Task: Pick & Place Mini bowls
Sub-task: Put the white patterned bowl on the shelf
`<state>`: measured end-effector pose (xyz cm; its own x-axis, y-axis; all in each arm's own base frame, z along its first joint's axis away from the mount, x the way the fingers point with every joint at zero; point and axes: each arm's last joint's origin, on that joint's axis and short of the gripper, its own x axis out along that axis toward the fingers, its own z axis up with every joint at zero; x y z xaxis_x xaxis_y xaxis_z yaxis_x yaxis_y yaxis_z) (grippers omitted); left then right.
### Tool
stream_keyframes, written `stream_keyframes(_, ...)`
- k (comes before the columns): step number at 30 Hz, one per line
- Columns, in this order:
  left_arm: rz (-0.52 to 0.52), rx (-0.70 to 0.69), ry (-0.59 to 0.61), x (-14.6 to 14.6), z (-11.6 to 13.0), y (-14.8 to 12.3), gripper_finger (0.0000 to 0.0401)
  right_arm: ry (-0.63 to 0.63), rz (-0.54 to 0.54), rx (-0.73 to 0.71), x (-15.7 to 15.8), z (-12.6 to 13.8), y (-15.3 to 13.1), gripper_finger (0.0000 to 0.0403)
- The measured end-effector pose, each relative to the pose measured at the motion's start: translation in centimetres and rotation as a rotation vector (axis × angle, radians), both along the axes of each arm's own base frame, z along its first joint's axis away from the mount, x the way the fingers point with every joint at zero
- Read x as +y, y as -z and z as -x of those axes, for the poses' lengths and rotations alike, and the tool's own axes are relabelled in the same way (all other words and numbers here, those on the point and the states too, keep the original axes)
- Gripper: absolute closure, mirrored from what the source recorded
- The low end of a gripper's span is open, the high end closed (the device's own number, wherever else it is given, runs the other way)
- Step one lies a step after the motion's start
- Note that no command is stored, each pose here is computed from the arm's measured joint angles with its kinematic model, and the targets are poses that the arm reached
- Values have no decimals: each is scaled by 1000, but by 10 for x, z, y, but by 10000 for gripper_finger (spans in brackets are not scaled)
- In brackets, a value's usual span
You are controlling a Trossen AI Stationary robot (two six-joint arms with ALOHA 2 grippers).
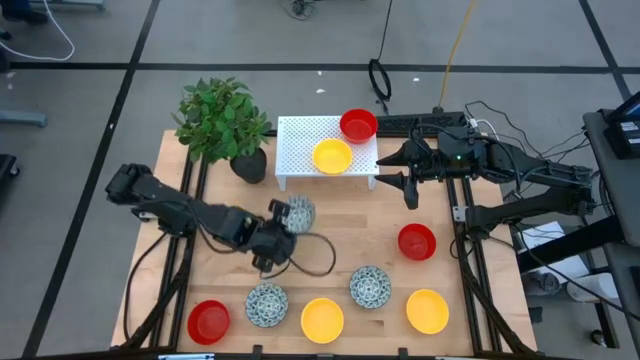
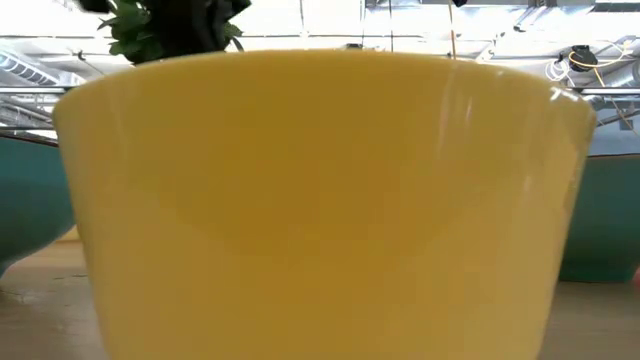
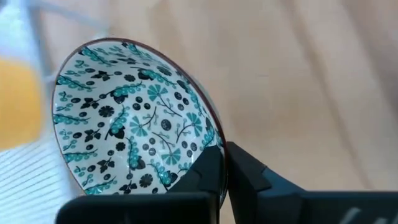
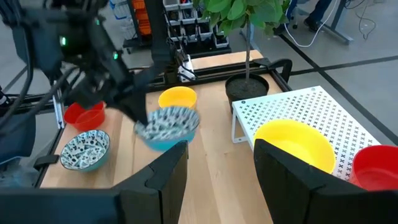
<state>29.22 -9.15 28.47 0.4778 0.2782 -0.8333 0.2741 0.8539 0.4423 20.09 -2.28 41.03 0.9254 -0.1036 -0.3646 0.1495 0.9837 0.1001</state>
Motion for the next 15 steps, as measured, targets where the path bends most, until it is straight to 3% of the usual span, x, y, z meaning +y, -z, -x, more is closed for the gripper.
stream_keyframes(7, 6, -35, -171, 39, -7, -38, 392, -4, 10, 10, 0, 0, 1, 232)
stream_keyframes(15, -20, 24, -308, 88, -20, -27, 393, -19, 33, 90, 0, 4, 7, 232)
